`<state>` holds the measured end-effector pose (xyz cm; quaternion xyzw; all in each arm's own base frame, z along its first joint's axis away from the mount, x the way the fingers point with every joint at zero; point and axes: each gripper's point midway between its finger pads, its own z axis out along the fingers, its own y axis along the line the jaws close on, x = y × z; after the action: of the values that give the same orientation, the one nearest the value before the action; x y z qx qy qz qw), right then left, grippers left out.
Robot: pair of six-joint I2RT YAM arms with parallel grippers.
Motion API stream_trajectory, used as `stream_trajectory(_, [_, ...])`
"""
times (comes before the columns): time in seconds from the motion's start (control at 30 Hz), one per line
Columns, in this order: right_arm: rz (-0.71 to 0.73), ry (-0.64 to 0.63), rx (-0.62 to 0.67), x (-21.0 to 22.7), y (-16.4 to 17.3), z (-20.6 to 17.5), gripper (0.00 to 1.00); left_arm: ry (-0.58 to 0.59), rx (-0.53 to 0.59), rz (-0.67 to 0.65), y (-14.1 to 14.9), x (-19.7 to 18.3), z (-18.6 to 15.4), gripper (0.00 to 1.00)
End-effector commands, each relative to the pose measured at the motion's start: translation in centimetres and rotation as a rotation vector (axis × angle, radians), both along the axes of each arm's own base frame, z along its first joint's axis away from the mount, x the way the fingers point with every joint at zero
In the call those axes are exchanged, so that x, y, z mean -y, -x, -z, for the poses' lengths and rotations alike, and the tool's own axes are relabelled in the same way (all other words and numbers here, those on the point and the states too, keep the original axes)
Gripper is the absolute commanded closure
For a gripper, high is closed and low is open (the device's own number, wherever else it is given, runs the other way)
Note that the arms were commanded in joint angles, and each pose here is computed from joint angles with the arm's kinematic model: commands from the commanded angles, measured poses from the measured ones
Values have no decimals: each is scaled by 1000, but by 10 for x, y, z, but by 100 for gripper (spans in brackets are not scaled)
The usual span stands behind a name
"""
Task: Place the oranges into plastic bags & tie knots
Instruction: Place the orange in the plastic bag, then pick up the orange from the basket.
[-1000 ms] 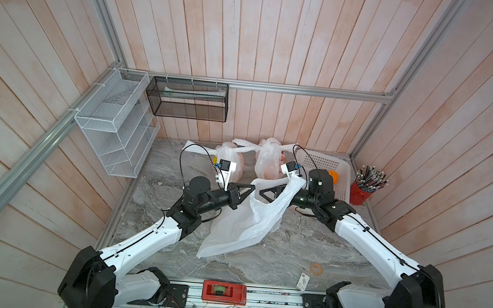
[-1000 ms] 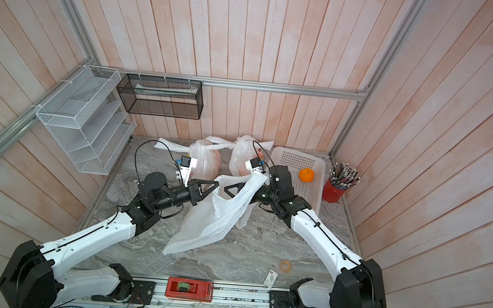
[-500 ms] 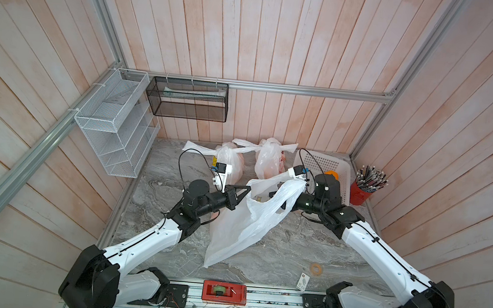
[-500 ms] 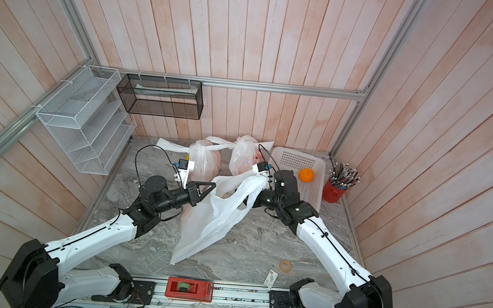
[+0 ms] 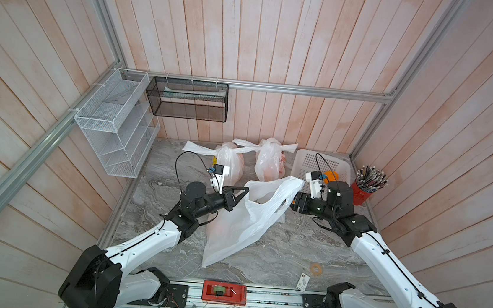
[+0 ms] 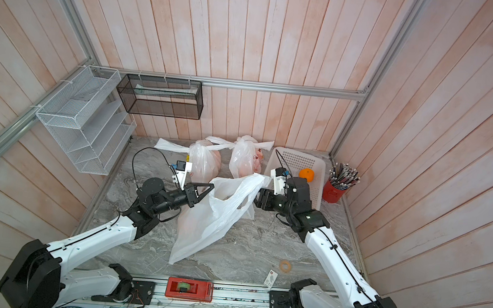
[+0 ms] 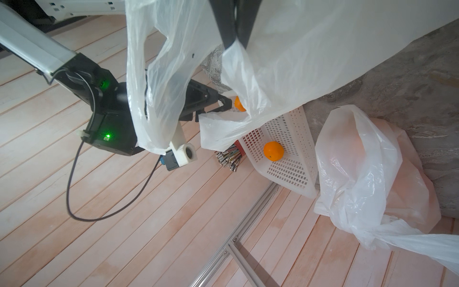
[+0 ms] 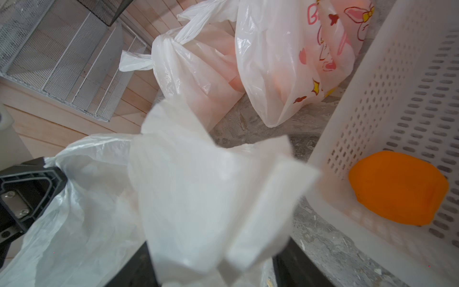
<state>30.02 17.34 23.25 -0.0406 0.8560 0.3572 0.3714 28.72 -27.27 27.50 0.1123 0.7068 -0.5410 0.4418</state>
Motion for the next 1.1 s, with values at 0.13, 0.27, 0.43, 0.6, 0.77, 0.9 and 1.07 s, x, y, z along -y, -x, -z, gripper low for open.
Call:
stream_trajectory(0.13, [149, 108, 14, 61, -18, 3, 15, 6, 55, -36, 2, -11, -10, 100])
stream_trajectory(0.27, [214, 240, -58, 97, -43, 39, 9, 6, 62, -57, 2, -15, -11, 100])
stream_trajectory(0.43, [147, 351, -204, 110, -69, 90, 6, -5, 60, -56, 5, -16, -10, 100])
stream_trajectory(0.6, [47, 339, -295, 96, -84, 124, 6, -7, 60, -59, 5, -17, -9, 100])
stream_trajectory(0.77, [-30, 314, -339, 78, -92, 147, 6, -10, 59, -53, 4, -16, -8, 100])
stream_trajectory(0.9, [-67, 309, -381, 66, -96, 168, 7, -15, 57, -47, 4, -14, -7, 100])
stream_trajectory(1.07, [-67, 308, -432, 64, -99, 187, 20, -17, 58, -48, 4, -15, -9, 100])
